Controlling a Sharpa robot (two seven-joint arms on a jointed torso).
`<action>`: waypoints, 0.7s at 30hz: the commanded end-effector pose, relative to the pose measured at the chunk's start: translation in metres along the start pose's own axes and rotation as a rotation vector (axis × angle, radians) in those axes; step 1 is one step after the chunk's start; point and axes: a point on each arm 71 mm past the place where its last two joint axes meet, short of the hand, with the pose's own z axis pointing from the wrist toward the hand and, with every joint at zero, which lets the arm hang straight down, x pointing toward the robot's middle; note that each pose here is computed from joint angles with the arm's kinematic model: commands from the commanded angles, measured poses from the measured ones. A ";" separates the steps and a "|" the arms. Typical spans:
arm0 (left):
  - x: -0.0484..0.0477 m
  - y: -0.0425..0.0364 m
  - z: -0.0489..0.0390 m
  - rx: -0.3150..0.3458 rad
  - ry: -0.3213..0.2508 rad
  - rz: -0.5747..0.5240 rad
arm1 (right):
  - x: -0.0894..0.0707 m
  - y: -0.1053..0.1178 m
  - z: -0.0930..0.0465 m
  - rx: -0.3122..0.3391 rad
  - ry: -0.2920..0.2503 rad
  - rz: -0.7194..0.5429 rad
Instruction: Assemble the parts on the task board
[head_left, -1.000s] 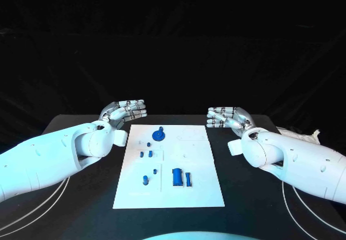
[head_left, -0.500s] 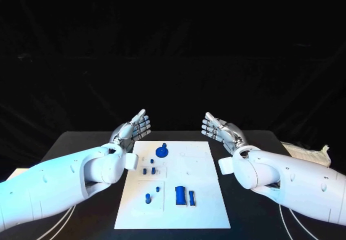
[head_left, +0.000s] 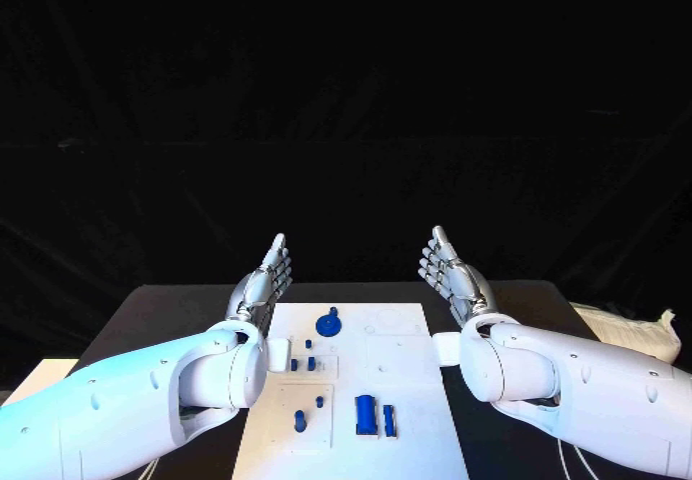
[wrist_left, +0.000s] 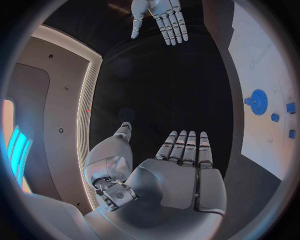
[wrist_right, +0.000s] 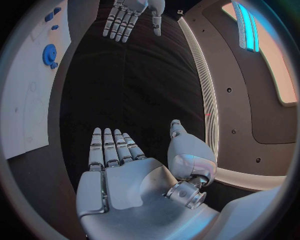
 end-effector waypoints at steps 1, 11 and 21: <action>-0.0014 -0.0046 -0.0005 0.055 -0.042 0.038 | -0.002 0.002 0.000 -0.019 -0.033 0.001; -0.0014 -0.0046 -0.0005 0.055 -0.042 0.038 | -0.002 0.002 0.000 -0.019 -0.033 0.001; -0.0014 -0.0046 -0.0005 0.055 -0.042 0.038 | -0.002 0.002 0.000 -0.019 -0.033 0.001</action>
